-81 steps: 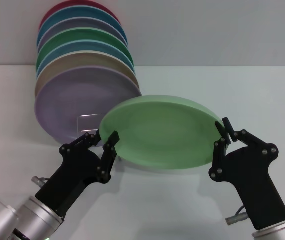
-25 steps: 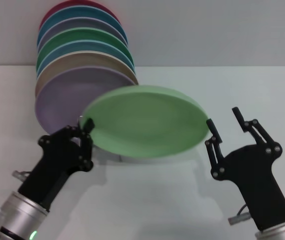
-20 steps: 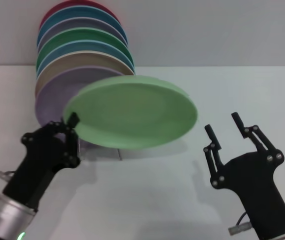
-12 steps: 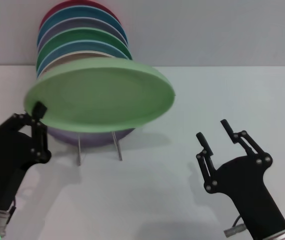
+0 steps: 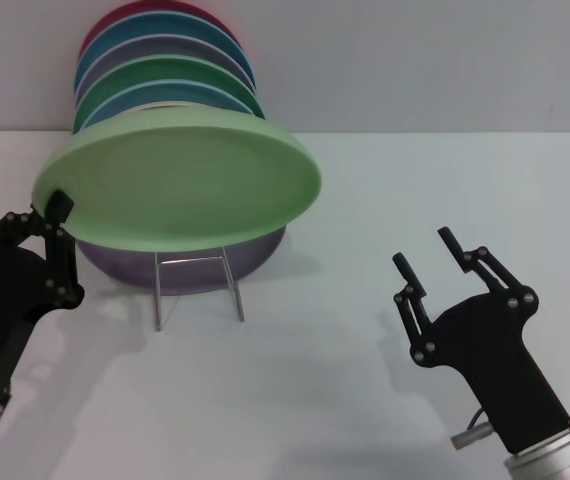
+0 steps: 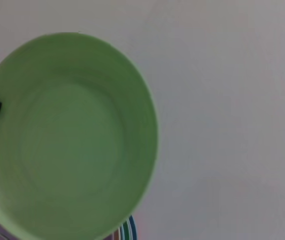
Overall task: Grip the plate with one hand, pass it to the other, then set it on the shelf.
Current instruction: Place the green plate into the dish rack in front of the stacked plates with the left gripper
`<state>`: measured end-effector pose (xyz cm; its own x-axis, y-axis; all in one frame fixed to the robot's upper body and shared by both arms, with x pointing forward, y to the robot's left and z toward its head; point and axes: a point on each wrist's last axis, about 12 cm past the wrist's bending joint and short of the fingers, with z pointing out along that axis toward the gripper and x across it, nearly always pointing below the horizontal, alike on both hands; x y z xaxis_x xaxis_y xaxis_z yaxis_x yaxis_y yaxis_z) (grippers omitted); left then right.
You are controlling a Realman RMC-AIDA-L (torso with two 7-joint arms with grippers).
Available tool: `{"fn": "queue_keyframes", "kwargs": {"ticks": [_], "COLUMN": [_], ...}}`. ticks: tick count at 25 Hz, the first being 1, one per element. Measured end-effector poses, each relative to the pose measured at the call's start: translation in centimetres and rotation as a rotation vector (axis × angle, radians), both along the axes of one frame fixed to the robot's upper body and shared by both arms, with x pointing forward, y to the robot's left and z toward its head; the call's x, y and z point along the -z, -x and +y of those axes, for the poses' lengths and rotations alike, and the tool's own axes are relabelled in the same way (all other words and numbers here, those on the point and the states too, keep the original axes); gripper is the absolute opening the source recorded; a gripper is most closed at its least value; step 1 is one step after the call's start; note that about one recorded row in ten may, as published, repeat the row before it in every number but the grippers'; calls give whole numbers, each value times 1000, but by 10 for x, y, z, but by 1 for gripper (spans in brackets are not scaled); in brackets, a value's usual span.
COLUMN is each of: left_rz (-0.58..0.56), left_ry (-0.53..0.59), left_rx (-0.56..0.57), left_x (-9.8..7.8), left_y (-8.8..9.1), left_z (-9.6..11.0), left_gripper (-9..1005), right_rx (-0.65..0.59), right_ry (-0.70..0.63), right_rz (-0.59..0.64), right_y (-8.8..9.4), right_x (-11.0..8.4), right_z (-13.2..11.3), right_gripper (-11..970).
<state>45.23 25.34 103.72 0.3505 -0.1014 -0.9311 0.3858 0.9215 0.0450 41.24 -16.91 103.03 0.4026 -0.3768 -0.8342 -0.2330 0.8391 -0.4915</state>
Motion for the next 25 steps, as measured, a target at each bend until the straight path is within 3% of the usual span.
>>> {"fn": "queue_keyframes", "kwargs": {"ticks": [8,25], "left_rz": [-4,128], "left_ry": [-85,-150], "left_rx": [-48,-53], "left_x": [2,18], "left_y": [-6,-11], "left_z": [11,12], "left_gripper": [46,47], "right_rx": [12,31], "right_ry": [11,19], "right_rz": [-1,-4], "right_y": [-4,-9], "right_x": [1,1], "right_z": [-3,-6], "right_gripper": [410,410]}}
